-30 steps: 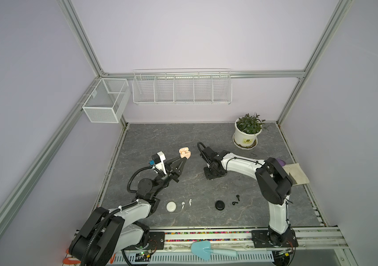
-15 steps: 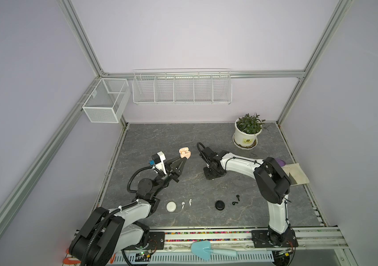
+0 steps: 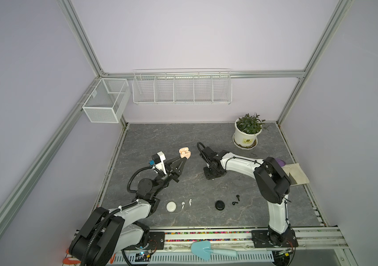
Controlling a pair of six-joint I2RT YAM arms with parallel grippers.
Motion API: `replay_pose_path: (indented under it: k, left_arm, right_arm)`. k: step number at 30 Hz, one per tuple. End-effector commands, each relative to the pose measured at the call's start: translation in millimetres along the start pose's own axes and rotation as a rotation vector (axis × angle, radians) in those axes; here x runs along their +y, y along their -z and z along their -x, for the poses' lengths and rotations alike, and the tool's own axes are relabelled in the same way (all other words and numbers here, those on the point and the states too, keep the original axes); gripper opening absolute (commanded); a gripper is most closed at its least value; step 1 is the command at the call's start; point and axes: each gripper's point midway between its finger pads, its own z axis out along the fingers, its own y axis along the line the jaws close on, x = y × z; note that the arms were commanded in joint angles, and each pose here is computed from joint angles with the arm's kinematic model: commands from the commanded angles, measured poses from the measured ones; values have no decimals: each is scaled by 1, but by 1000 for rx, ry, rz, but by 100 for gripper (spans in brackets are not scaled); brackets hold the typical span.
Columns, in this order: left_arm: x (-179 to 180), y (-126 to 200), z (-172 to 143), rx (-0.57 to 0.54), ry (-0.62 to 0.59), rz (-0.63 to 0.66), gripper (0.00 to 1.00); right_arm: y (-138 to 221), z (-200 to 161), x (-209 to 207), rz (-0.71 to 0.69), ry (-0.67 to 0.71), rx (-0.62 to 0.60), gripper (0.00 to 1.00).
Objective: Insert wireless bluetooth earbuds into charging case
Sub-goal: Pick up the wireless bluetooth earbud from the center of the table, then insert the wireless bluetooth earbud into the charging case.
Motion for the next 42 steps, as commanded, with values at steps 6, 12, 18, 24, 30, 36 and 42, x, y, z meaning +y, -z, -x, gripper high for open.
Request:
replay_pose_path:
  k: [6, 12, 18, 24, 30, 36, 42]
  left_arm:
    - [-10, -16, 28, -71, -35, -55, 0]
    - [-18, -30, 46, -103, -37, -99, 0]
    - [-29, -41, 70, -151, -37, -146, 0]
    - [-39, -49, 82, -174, -39, -183, 0]
    - [-50, -59, 87, -169, -48, -240, 0]
    - [-56, -64, 87, -163, -49, -268, 0]
    - [-60, -64, 90, -164, -58, -285, 0]
  right_arm:
    - [68, 41, -2, 143, -98, -175, 16]
    - [136, 80, 2, 283, -152, -356, 16]
    - [232, 113, 5, 438, -210, -630, 16]
    - [321, 127, 9, 580, -239, -841, 16]
    - [386, 129, 21, 730, -205, -963, 15]
    - [430, 119, 56, 881, -70, -1078, 15]
    - [448, 108, 73, 974, -28, -1153, 15]
